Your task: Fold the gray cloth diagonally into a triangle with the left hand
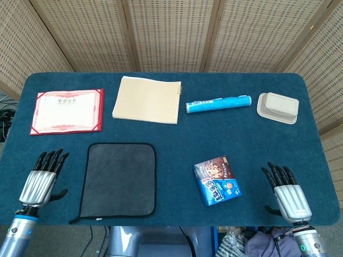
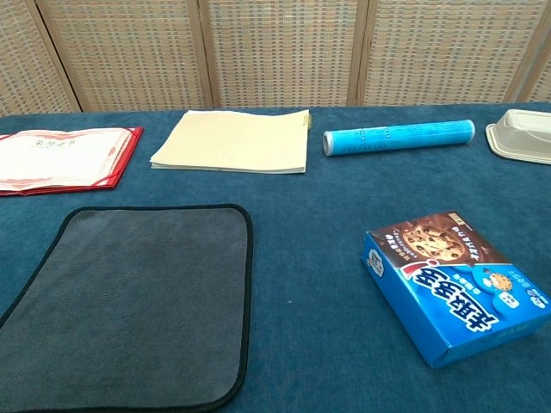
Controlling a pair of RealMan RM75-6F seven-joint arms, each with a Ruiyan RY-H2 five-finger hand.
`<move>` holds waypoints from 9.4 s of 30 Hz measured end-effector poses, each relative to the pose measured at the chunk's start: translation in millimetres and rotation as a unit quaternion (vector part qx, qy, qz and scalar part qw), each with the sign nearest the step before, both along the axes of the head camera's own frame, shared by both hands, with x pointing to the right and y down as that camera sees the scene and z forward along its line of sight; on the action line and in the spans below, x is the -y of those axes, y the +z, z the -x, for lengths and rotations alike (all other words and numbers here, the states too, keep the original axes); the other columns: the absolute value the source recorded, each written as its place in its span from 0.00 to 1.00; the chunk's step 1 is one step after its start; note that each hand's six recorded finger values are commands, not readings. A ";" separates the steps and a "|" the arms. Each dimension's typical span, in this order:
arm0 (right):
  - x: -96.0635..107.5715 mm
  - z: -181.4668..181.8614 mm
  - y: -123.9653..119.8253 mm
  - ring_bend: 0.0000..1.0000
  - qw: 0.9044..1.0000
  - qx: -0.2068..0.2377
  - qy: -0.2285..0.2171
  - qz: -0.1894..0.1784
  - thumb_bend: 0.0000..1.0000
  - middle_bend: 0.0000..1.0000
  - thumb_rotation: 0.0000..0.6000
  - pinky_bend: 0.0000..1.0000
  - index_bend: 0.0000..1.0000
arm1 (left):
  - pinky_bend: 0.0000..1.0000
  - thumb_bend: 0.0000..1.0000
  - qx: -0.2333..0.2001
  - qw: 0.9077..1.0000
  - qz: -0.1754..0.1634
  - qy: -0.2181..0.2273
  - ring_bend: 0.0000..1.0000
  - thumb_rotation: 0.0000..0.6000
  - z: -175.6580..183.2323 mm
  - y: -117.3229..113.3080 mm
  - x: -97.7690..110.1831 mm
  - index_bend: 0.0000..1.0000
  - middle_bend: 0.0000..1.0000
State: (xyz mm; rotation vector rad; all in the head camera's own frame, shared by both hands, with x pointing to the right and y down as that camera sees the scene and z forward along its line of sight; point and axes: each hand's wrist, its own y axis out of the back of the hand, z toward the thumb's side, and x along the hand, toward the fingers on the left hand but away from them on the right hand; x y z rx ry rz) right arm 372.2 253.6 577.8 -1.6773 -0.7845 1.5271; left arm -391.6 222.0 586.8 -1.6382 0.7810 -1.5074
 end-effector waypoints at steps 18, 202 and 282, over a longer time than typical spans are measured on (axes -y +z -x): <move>0.1 0.4 -3.3 0.00 1.000 0.003 0.001 -0.005 0.00 0.00 1.00 0.00 0.00 | 0.00 0.20 -0.030 0.998 0.048 0.037 0.00 1.00 -5.9 7.0 -28.1 0.07 0.00; 2.0 -0.6 -19.7 0.00 0.999 0.031 0.015 -0.024 0.00 0.00 1.00 0.00 0.00 | 0.00 0.39 -0.017 0.985 0.083 0.152 0.00 1.00 -37.7 74.9 -77.7 0.67 0.00; 14.1 -28.8 -14.9 0.00 0.997 0.047 0.065 -0.014 0.00 0.00 1.00 0.00 0.00 | 0.00 0.39 -0.006 0.967 -0.050 0.250 0.00 1.00 -236.9 141.1 114.0 0.23 0.00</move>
